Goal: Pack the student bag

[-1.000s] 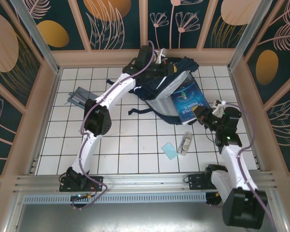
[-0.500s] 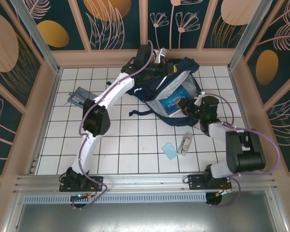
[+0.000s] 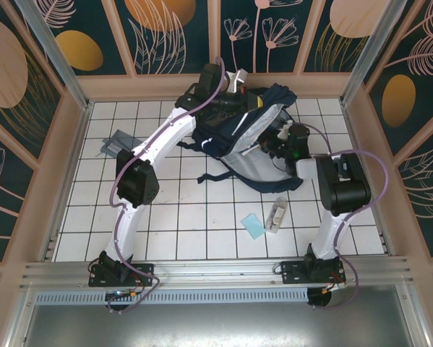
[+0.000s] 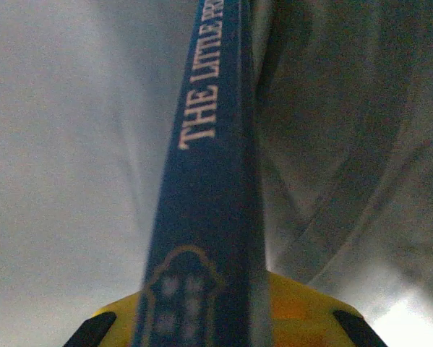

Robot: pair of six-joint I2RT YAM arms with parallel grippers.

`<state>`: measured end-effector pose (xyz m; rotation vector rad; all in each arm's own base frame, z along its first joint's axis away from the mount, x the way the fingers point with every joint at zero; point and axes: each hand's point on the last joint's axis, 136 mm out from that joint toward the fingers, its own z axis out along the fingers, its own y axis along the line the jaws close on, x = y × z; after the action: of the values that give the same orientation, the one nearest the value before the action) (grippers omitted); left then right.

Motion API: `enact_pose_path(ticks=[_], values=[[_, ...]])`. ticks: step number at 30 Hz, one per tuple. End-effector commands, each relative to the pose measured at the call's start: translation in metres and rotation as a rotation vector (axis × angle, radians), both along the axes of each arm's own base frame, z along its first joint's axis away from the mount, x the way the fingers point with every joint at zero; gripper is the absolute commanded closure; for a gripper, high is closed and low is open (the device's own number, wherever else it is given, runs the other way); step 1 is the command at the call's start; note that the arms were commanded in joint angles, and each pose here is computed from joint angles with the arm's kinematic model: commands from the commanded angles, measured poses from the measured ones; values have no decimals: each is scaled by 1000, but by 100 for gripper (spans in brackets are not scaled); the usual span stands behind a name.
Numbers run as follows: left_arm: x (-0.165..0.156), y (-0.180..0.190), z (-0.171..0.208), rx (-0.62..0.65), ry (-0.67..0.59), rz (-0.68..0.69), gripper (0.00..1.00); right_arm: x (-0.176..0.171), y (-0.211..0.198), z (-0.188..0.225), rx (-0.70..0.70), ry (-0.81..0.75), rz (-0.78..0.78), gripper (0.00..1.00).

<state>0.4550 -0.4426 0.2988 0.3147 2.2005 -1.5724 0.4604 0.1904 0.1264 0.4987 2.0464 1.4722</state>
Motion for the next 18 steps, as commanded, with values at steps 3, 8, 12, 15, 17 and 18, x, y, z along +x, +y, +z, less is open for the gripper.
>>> enact_pose_path(ticks=[3, 8, 12, 15, 17, 18], values=[[-29, 4, 98, -144, -225, -88, 100, 17, 30, 4, -13, -22, 88, 100], [-33, 4, 89, -134, -208, -111, 100, 40, 30, -17, -83, 31, 90, 98], [-33, 8, 86, -114, -222, -95, 100, 50, 23, -9, -97, 10, 66, 80], [-21, 14, 75, -88, -215, -52, 100, 46, 15, 4, -107, -1, 52, 61], [-8, 20, 63, -61, -209, -9, 100, 37, 6, 12, -130, 1, 34, 53], [0, 24, 56, -38, -215, 17, 100, 31, 0, 12, -148, 20, 25, 51]])
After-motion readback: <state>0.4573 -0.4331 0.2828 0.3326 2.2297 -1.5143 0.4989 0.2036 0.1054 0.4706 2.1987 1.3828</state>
